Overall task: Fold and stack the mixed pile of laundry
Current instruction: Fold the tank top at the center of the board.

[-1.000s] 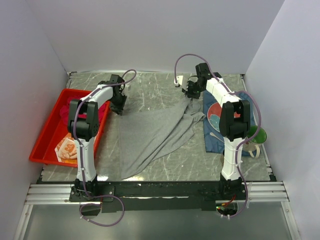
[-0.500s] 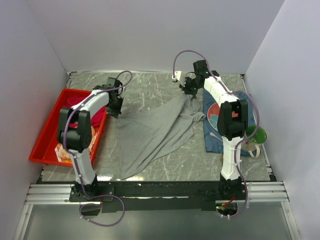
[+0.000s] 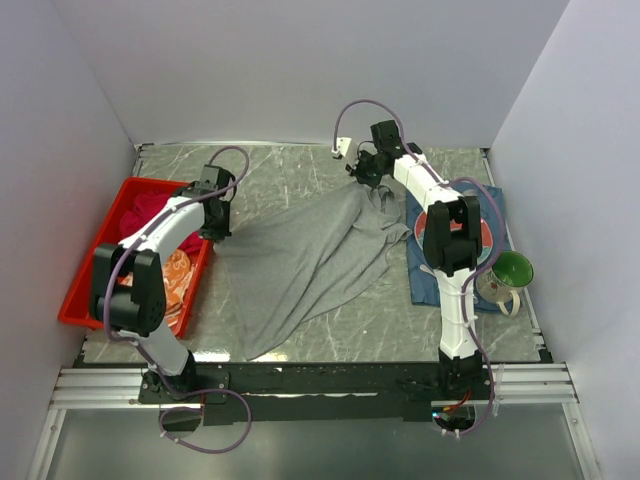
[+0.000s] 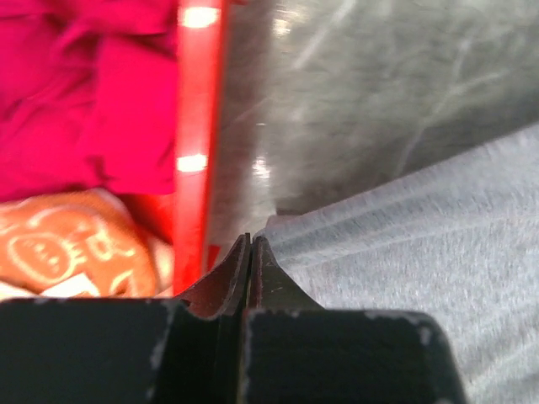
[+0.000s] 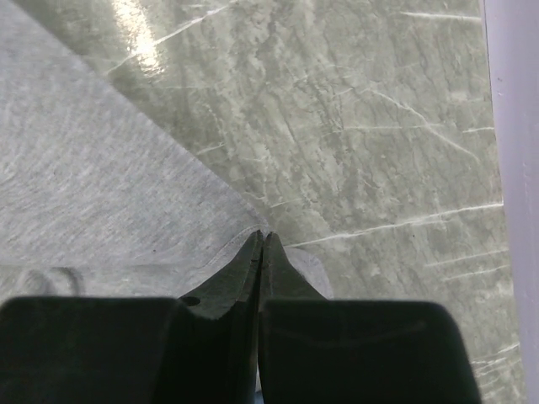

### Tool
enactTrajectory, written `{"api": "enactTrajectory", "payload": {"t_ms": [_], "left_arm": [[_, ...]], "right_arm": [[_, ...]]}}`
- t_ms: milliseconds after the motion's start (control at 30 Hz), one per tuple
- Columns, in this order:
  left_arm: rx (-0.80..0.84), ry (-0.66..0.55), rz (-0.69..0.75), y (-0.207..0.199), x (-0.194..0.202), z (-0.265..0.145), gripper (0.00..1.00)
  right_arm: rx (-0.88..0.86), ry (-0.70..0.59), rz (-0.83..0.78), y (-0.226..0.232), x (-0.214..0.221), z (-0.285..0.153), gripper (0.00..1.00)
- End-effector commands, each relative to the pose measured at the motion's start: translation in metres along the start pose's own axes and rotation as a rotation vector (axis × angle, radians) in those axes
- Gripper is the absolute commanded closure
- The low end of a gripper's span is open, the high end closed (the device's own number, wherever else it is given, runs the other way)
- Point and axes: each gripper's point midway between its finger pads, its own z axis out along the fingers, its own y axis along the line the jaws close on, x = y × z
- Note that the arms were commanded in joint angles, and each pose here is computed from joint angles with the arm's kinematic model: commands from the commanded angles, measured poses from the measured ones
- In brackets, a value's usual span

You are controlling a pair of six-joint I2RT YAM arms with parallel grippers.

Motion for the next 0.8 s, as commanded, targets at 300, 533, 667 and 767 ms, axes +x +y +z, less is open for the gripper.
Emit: {"api": "enactTrajectory", "payload": {"t_ms": [300, 533, 667, 767], "left_arm": [[-0.212, -0.194, -0.115, 0.043, -0.035, -0.047, 0.99], [-0.274, -0.183, -0.125, 0.056, -0.025, -0.052, 0.99], [-0.304, -0.193, -0.135, 0.062, -0.022, -0.059, 0.99], [-0.309, -0.188, -0.137, 0.064, -0.020, -0.060, 0.99]], "right_arm": [[0.139, -0.119, 0.012, -0.029, -0.046, 0.013, 1.00], [0.179, -0.155, 0.000, -0.035, -0.056, 0.025, 1.00], [0.192, -0.175, -0.003, -0.039, -0.060, 0.027, 1.00], [0.171, -0.203, -0.013, -0.036, -0.065, 0.027, 1.00]]}}
